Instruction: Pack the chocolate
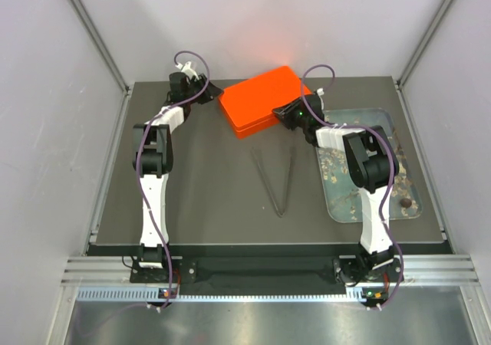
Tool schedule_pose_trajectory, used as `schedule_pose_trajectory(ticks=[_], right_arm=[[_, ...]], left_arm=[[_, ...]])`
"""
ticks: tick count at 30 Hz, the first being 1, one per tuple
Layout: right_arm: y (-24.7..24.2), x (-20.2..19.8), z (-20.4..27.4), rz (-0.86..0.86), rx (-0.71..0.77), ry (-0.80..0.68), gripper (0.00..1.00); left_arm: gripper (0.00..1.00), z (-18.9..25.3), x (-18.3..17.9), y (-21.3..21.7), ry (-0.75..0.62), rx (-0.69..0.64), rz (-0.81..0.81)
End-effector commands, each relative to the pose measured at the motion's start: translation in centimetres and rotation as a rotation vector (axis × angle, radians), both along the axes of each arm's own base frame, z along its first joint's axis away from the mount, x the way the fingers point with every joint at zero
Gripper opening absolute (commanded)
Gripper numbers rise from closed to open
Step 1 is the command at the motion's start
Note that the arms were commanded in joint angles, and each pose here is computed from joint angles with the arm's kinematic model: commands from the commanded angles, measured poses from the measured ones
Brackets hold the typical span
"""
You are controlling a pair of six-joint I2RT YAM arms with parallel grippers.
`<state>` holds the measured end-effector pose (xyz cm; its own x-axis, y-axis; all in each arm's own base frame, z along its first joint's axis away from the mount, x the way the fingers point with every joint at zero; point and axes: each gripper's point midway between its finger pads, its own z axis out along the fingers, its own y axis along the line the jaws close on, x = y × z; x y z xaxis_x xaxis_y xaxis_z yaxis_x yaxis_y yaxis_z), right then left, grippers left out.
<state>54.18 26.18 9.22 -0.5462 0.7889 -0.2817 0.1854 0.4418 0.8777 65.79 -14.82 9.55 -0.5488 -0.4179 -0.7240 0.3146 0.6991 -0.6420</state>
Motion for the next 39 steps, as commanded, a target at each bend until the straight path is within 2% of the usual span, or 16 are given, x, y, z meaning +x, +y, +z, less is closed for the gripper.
schedule_pose_trajectory(ticks=[1,25,32,39], right_arm=[[1.2,1.0,1.3,0.005,0.044,-0.067,0.29],[-1.4,-2.9,-8.5,-0.075,-0.139,0.209,0.21],[-2.1,-3.3,-9.7,-0.085,-0.252,0.250,0.21],[-2.1,-3.2,-9.9,-0.056,-0.349,0.277,0.25]], left_arm=[[0.40,0.6,-1.5,-2.0,0.003,-0.013,-0.082],[0.40,-0.7,-1.6,-1.9,0.038,-0.005,-0.072],[0.40,-0.9,-1.4,-1.9,0.044,-0.006,-0.067],[0.40,-0.9,-1.2,-1.8,0.045,-0.014,-0.064]])
